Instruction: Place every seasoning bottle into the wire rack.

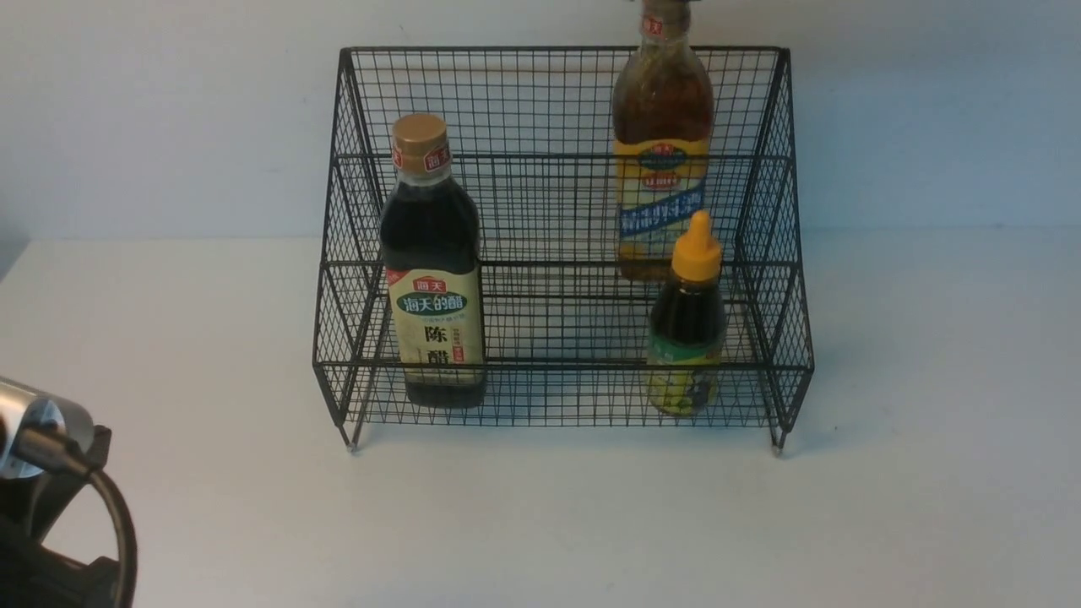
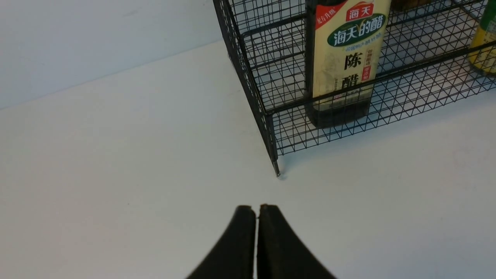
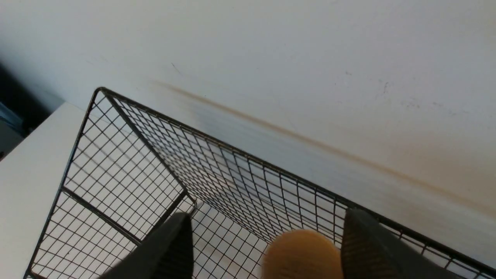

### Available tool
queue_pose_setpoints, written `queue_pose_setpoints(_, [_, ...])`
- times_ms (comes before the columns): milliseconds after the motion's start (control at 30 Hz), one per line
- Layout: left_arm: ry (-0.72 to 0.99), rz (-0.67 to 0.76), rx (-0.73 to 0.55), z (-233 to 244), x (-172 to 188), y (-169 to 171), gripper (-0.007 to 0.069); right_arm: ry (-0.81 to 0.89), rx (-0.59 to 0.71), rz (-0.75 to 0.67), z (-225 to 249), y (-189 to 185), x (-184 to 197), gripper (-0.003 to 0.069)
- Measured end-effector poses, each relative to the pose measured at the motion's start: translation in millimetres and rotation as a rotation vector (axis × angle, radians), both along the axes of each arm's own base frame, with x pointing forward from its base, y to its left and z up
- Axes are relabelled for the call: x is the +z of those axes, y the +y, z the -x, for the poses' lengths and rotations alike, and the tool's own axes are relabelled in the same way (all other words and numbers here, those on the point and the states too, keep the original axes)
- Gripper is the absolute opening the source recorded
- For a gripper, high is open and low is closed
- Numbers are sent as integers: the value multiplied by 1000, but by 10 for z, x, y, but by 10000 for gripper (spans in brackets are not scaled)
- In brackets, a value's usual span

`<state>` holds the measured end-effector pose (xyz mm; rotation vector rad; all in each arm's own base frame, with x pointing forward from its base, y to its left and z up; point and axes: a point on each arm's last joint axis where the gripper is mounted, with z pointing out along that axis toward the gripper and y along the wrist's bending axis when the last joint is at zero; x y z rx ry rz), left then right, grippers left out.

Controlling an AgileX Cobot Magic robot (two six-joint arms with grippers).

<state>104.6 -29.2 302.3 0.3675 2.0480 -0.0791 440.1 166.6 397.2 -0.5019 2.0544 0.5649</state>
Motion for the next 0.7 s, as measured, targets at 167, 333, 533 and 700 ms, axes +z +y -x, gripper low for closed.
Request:
queue_pose_setpoints(167, [0,0,0,0,0,0,-5,-15,-2,10,40,-20,66,465])
queue_pose_setpoints(333, [0,0,0,0,0,0,-5,-90,-55,52,235,-178,397,427])
queue_pose_setpoints(533, [-3,0,0,-1,3,0,-5,-205,-211,110,1025,-733,1241,192])
queue_pose_setpoints(700, [-26,8,-5,-10,22,-7,-5,-225,-303,128,1944,-1086,1726,4])
